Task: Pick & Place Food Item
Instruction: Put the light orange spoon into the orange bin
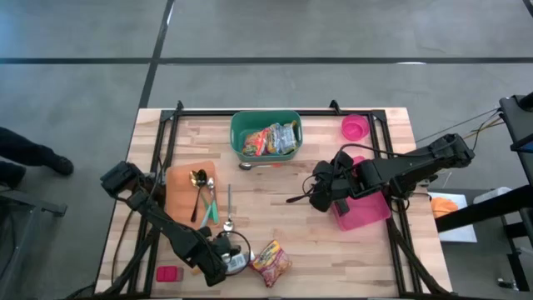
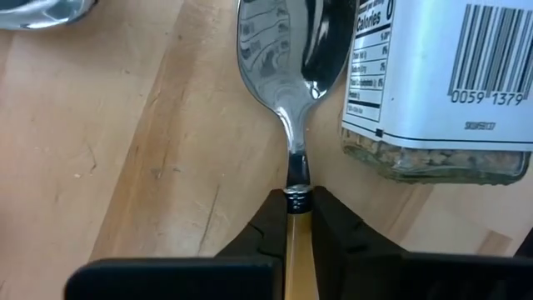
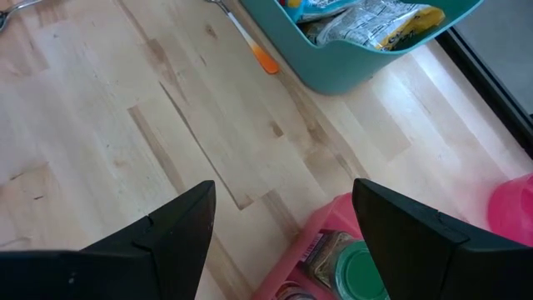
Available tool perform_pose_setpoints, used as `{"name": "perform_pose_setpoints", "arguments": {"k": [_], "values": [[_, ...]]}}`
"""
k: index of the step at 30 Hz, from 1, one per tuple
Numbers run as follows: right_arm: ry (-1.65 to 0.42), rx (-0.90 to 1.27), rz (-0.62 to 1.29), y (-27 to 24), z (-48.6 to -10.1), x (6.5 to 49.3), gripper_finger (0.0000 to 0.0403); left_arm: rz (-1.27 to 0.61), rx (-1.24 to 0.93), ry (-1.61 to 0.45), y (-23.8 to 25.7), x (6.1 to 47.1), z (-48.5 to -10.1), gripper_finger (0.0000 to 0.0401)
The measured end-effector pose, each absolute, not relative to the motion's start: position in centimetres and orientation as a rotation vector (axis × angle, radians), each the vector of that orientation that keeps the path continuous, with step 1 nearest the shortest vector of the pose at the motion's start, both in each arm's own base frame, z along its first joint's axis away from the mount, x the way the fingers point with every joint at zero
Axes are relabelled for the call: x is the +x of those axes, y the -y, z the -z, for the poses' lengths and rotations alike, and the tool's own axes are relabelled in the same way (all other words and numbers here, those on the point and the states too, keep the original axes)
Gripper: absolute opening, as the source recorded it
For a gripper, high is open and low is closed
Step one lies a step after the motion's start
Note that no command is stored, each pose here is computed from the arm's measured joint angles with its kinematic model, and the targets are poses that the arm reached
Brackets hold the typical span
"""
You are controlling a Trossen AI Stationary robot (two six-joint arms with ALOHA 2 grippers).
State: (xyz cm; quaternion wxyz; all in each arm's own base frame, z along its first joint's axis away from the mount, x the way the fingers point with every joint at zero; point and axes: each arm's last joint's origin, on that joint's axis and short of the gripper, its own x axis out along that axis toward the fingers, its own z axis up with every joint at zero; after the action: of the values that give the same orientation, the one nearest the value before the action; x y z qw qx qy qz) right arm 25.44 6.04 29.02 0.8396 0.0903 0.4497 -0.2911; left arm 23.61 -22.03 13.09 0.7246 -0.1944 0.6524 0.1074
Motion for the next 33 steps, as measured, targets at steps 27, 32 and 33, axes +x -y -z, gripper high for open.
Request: {"name": "perform_pose_setpoints", "arguments": {"k": [27, 32, 33], "values": [[-0.947, 0.19, 0.615, -6.1, -29.0, 25.5, 0.0281, -0.258, -0.541, -1.379, 21.4, 23.0, -16.3, 0.0003], [-0.947, 0.19, 0.615, -6.1, -29.0, 25.5, 0.0281, -0.298, -0.574, -1.374, 21.3, 23.0, -16.3, 0.0007], [-0.947, 0.19, 0.615, -6.1, -29.0, 25.5, 0.0281, -0.311, -0.588, -1.373, 21.3, 23.0, -16.3, 0.0015]]}}
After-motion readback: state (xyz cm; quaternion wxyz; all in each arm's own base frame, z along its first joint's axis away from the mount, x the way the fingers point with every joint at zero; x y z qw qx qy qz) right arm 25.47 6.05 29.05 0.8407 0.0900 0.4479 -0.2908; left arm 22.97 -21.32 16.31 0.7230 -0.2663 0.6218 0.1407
